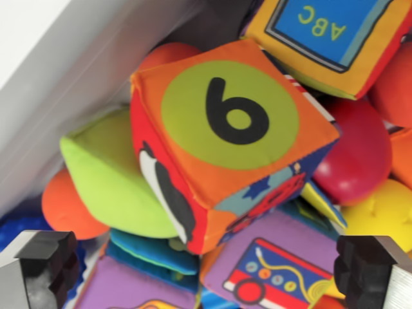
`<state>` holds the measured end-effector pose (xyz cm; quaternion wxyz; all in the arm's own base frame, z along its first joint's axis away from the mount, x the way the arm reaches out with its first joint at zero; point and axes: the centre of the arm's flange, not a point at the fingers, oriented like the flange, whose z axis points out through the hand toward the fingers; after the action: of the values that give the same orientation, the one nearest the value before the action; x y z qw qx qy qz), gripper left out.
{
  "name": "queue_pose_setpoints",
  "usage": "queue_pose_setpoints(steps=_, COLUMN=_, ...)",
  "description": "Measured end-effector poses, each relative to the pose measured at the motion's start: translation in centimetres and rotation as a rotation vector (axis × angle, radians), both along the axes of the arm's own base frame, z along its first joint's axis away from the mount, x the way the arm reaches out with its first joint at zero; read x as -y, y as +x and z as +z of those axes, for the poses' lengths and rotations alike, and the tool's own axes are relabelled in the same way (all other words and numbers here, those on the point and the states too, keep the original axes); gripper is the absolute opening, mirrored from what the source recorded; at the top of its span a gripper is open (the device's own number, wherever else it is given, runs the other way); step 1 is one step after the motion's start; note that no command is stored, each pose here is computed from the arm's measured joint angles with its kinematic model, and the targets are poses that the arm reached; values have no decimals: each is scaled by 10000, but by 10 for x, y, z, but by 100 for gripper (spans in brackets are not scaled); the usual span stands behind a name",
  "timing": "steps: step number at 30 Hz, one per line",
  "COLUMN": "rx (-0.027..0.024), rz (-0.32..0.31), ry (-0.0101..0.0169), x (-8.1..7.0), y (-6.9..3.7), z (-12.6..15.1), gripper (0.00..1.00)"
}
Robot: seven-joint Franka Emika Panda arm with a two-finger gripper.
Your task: Pick an object from the bin
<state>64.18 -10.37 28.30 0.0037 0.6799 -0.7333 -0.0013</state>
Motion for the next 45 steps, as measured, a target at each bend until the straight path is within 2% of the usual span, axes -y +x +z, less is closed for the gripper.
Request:
queue_pose_setpoints(steps=4, rx=-12, rz=-18, ry=-5, x=0, y=0, z=-17, gripper=100)
queue_pose_setpoints(steps=14, rx=-4, rz=-35, ry=-13, x=-1, y=0, z=-48, gripper=100)
queue_pose_setpoints(steps=22, rx=-10, rz=-38, ry=-15, x=-1, y=0, z=-58, gripper=100)
queue_pose_setpoints(steps=23, rx=-10, rz=-38, ry=-14, x=-1, y=0, z=-59, gripper=0)
queue_pose_setpoints(steps=45, rx=-1, rz=-43, ry=-13, x=0, y=0, z=-59, gripper=0)
